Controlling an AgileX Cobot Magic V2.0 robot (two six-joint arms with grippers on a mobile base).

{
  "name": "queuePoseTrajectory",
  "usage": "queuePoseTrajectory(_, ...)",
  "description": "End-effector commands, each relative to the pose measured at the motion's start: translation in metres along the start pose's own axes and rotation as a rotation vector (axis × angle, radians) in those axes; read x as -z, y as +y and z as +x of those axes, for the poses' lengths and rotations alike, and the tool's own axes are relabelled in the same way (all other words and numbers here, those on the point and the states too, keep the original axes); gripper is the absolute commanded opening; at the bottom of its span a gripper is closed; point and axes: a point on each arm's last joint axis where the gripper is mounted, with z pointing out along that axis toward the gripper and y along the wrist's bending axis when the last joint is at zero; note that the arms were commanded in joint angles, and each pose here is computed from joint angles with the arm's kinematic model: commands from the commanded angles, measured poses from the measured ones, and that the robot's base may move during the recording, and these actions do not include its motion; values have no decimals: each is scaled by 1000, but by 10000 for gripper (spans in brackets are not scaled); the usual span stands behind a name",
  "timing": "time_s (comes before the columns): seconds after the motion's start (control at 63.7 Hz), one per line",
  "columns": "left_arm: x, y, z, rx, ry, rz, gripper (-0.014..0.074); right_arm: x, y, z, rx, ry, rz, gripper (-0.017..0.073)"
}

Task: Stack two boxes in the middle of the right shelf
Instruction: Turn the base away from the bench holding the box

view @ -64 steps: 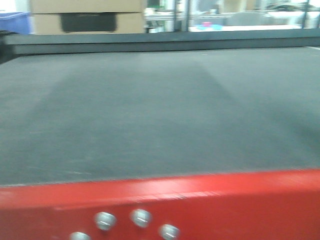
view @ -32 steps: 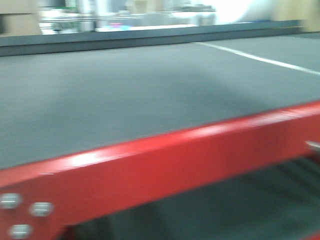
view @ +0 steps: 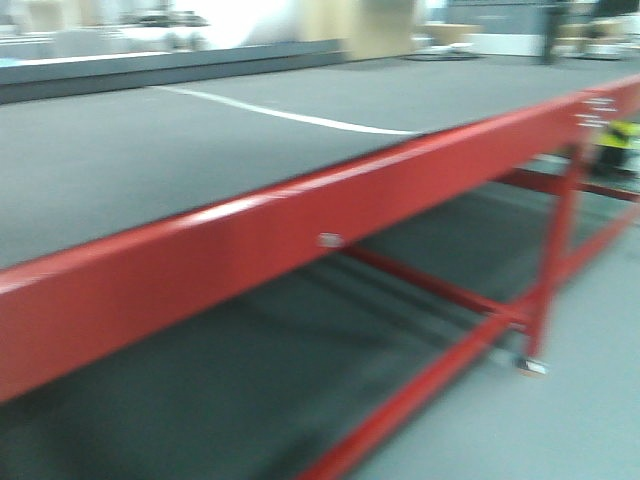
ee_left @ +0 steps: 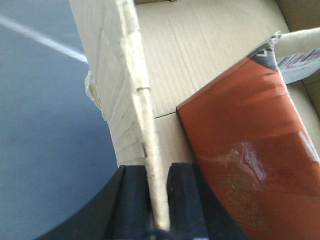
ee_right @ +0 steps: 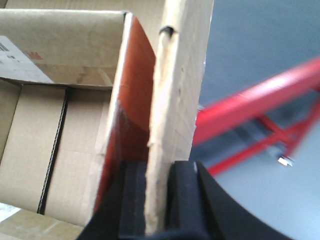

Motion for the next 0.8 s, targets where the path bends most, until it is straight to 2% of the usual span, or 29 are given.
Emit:
queuePoseTrajectory(0.0, 9, -2, -7, -18, -73, 7, -111, 9, -1, -8, 18, -77, 21, -153)
queuePoseTrajectory(0.785, 9, -2, -7, -18, -75, 7, -111, 9, -1, -8, 18, -77, 21, -153)
